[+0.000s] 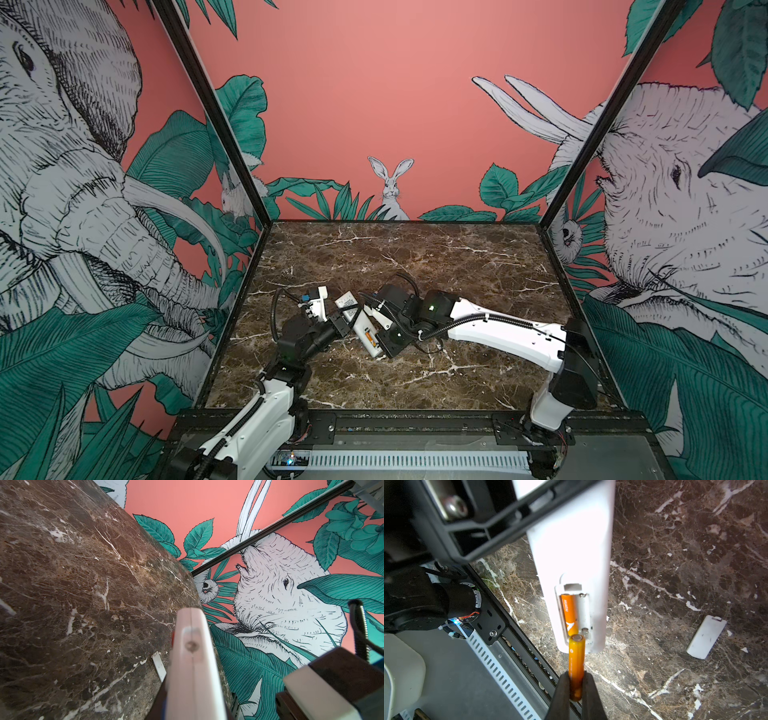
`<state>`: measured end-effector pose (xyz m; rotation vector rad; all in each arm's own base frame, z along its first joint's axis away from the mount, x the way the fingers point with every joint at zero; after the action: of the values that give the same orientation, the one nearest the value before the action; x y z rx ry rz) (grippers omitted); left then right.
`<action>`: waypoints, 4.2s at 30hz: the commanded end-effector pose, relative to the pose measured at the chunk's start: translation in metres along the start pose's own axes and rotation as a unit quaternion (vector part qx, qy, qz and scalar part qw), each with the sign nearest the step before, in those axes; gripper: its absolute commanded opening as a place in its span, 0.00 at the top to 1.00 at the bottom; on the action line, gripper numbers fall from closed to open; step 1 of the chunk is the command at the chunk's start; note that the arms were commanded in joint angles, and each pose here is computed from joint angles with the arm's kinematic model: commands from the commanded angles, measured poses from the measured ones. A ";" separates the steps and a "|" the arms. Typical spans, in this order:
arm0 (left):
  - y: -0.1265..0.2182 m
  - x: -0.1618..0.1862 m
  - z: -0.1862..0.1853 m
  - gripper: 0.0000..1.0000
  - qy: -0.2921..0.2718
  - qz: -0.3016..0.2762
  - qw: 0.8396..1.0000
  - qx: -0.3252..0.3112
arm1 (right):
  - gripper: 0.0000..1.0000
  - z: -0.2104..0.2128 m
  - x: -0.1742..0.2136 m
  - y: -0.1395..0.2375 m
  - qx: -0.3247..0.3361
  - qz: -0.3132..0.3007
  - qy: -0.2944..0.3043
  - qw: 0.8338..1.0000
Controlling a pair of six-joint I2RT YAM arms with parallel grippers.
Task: Load the batteries into the remote control
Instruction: 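Carry the orange battery with the right gripper over the remote's compartment, then lower the battery into the empty slot beside the seated battery, then open the right gripper and lift it off the battery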
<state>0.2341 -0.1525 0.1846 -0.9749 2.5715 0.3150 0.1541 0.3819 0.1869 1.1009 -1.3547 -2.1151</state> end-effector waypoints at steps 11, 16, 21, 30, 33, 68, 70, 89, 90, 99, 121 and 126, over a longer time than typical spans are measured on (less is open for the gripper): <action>0.005 -0.004 -0.015 1.00 0.012 -0.015 0.999 0.032 | 1.00 -0.002 -0.002 -0.007 0.020 0.022 0.012 1.000; 0.005 -0.003 -0.015 1.00 0.017 -0.015 0.999 0.035 | 1.00 -0.004 -0.003 -0.008 0.027 0.022 0.012 0.999; 0.006 -0.003 -0.016 1.00 0.019 -0.016 0.999 0.037 | 1.00 -0.004 -0.004 -0.010 0.027 0.024 0.012 0.999; 0.007 -0.002 -0.015 1.00 0.021 -0.017 0.999 0.036 | 1.00 -0.003 -0.007 -0.010 0.026 0.021 0.012 0.999; 0.007 -0.002 -0.015 1.00 0.022 -0.018 0.999 0.037 | 1.00 -0.003 -0.008 -0.010 0.027 0.020 0.012 0.999; 0.008 -0.002 -0.018 1.00 0.026 -0.020 0.999 0.043 | 0.89 -0.008 -0.021 -0.011 0.049 0.004 0.014 0.999; 0.008 -0.002 -0.018 1.00 0.026 -0.020 0.999 0.043 | 0.87 -0.007 -0.022 -0.010 0.049 0.001 0.014 0.999; 0.007 -0.002 -0.019 1.00 0.027 -0.019 0.999 0.043 | 0.79 -0.005 -0.025 -0.004 0.046 -0.006 0.015 0.999; 0.007 -0.003 -0.019 1.00 0.027 -0.020 0.998 0.043 | 0.78 -0.004 -0.027 -0.002 0.042 -0.009 0.017 0.999; 0.008 -0.001 -0.016 1.00 0.028 -0.016 0.999 0.038 | 0.69 0.011 -0.033 0.019 0.001 -0.050 0.046 0.998; 0.010 0.004 -0.027 1.00 0.007 0.009 0.999 0.039 | 0.36 -0.006 -0.001 0.067 0.056 -0.129 0.279 0.950; 0.010 0.005 -0.033 1.00 -0.003 0.023 0.999 0.044 | 0.37 0.016 0.004 0.078 0.028 -0.156 0.363 0.918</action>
<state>0.2172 -0.1546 0.1900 -0.9409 2.6279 0.2651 0.1458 0.3429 0.2284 1.7829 -1.0968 -1.6509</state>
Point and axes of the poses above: each gripper's point midway between its finger pads, its own y axis back along the fingers, its own z axis along the line the jaws close on, x = y × z, the point moved 2 cm from there along y, back along the fingers, and after that the axes turned 6 degrees about y, right-handed, at the moved point
